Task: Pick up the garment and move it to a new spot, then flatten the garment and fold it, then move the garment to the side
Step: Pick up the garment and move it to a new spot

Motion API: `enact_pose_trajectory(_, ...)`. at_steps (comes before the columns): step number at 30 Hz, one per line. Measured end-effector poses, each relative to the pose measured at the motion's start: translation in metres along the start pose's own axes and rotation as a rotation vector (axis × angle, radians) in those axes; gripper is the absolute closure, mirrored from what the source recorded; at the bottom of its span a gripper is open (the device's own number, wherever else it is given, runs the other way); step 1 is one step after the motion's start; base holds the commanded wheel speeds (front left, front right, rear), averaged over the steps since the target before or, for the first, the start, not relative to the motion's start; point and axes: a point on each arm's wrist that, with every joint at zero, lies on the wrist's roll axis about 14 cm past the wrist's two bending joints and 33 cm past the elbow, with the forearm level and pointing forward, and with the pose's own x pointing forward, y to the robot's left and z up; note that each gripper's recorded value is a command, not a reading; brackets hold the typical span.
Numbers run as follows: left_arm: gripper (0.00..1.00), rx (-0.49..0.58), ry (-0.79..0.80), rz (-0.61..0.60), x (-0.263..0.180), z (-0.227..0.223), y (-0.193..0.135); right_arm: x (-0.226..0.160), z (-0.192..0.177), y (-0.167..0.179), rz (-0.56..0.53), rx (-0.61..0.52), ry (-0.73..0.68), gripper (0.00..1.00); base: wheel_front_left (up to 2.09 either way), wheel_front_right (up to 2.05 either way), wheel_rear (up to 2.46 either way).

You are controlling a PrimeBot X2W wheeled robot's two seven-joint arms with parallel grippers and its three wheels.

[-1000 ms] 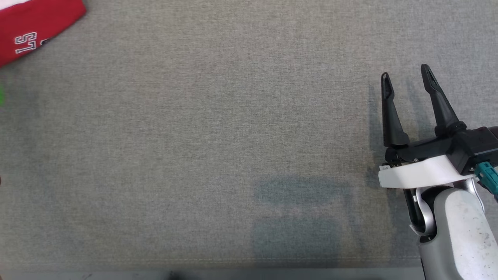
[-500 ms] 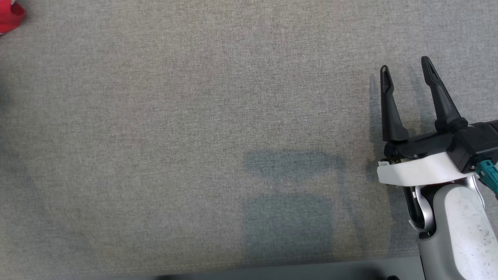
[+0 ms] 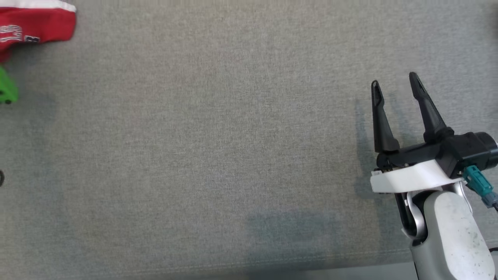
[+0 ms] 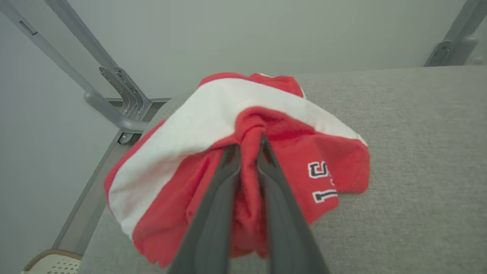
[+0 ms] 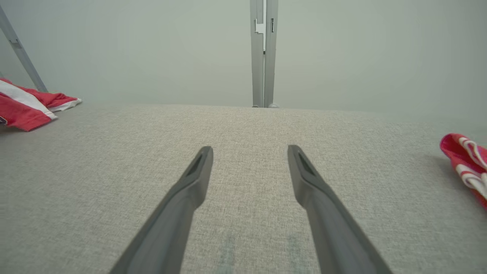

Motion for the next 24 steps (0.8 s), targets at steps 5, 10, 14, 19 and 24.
enact_pose_trajectory(5, 1.0, 0.051, -0.129, -0.103, -0.018, 0.056, -0.031, -0.014, 0.02, 0.0, -0.013, 0.021, -0.034, 0.0, 0.0, 0.0, 0.0)
enact_pose_trajectory(10, 1.0, 0.102, -0.224, -0.206, -0.049, 0.097, -0.06, -0.034, 0.041, -0.004, -0.037, 0.03, -0.068, 0.0, 0.0, 0.0, 0.0)
enact_pose_trajectory(14, 1.0, 0.134, -0.303, -0.302, -0.078, 0.125, -0.09, -0.052, 0.06, -0.011, -0.069, 0.023, -0.103, 0.0, 0.0, 0.0, 0.0)
enact_pose_trajectory(19, 1.0, 0.125, -0.37, -0.437, -0.117, 0.141, -0.138, -0.079, 0.077, -0.022, -0.116, 0.02, -0.137, 0.0, 0.0, 0.0, 0.0)
enact_pose_trajectory(24, 1.0, 0.049, -0.422, -0.577, -0.154, 0.145, -0.198, -0.102, 0.089, -0.031, -0.156, 0.013, -0.166, 0.0, 0.0, 0.0, 0.0)
